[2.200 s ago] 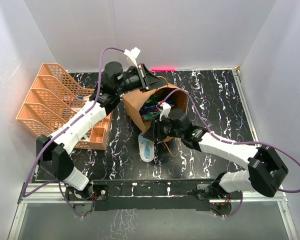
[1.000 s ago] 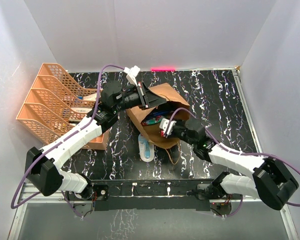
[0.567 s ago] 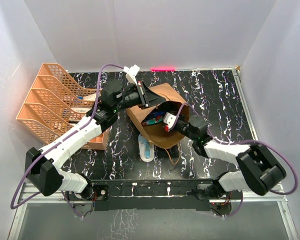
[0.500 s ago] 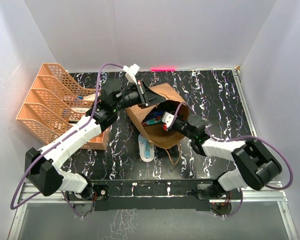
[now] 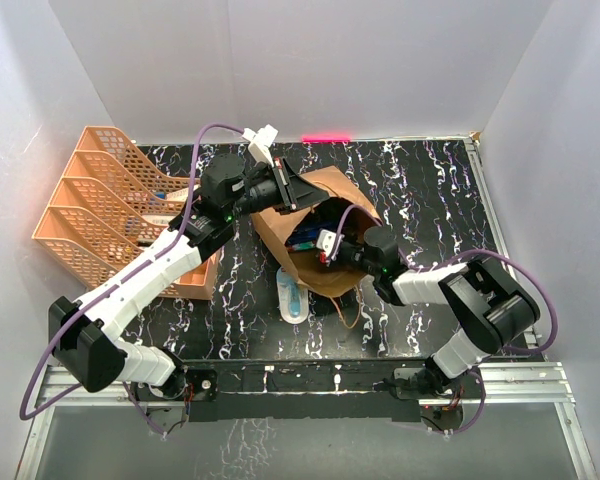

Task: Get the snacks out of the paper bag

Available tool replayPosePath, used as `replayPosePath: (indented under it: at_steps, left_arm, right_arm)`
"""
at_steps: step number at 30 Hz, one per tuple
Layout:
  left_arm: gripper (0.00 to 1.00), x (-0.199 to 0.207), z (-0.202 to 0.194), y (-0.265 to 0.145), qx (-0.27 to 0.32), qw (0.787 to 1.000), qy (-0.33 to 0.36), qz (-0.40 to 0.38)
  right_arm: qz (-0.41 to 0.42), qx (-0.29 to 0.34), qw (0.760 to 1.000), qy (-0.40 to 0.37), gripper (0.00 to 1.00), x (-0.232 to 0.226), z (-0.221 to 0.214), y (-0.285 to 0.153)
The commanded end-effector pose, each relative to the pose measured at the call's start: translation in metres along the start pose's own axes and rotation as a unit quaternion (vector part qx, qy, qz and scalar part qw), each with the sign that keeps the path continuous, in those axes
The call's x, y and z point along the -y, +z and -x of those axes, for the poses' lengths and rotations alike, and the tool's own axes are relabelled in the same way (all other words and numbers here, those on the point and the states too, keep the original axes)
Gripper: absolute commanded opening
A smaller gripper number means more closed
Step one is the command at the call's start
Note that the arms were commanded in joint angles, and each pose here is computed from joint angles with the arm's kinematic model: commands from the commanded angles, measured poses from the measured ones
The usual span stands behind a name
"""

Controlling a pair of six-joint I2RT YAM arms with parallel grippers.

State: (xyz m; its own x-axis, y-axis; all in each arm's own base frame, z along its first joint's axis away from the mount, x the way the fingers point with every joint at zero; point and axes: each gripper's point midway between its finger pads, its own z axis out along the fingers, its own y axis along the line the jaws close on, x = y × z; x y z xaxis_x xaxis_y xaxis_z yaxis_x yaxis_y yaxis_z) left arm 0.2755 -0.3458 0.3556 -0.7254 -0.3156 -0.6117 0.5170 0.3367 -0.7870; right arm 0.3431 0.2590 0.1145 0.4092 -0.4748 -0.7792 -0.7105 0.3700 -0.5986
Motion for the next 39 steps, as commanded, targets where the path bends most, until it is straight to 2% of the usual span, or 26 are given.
replayPosePath:
  at_steps: [1,5,9,11,21,26,39]
  left_arm:
    - [0.0,0.025,0.02,-0.011,0.027,0.999,0.03,-0.015]
    - [0.0,0.024,0.019,-0.011,0.025,0.999,0.031,-0.013]
    - [0.0,0.024,0.018,-0.013,0.027,0.999,0.031,-0.012]
    - [0.0,0.023,0.018,-0.013,0.027,0.999,0.032,-0.011]
    - [0.0,0.027,0.02,-0.015,0.028,0.999,0.038,-0.013]
    - [0.0,0.024,0.019,-0.014,0.026,0.999,0.036,-0.01]
    - [0.0,0.023,0.019,-0.011,0.021,0.999,0.037,-0.006]
  right_arm:
    - [0.034,0.025,0.999,0.006,0.26,-0.013,0.011,-0.004]
    - [0.031,0.038,0.999,-0.013,0.27,0.001,0.032,-0.01]
    - [-0.004,0.065,0.997,-0.052,0.36,0.029,0.062,-0.017]
    - [-0.007,0.066,0.996,-0.067,0.37,0.038,0.066,-0.014]
    - [0.006,0.062,0.994,-0.088,0.4,0.048,0.051,0.02]
    - [0.036,0.06,0.993,-0.09,0.41,0.036,0.043,0.026]
    - [0.03,0.004,0.99,-0.14,0.4,0.037,0.014,0.046]
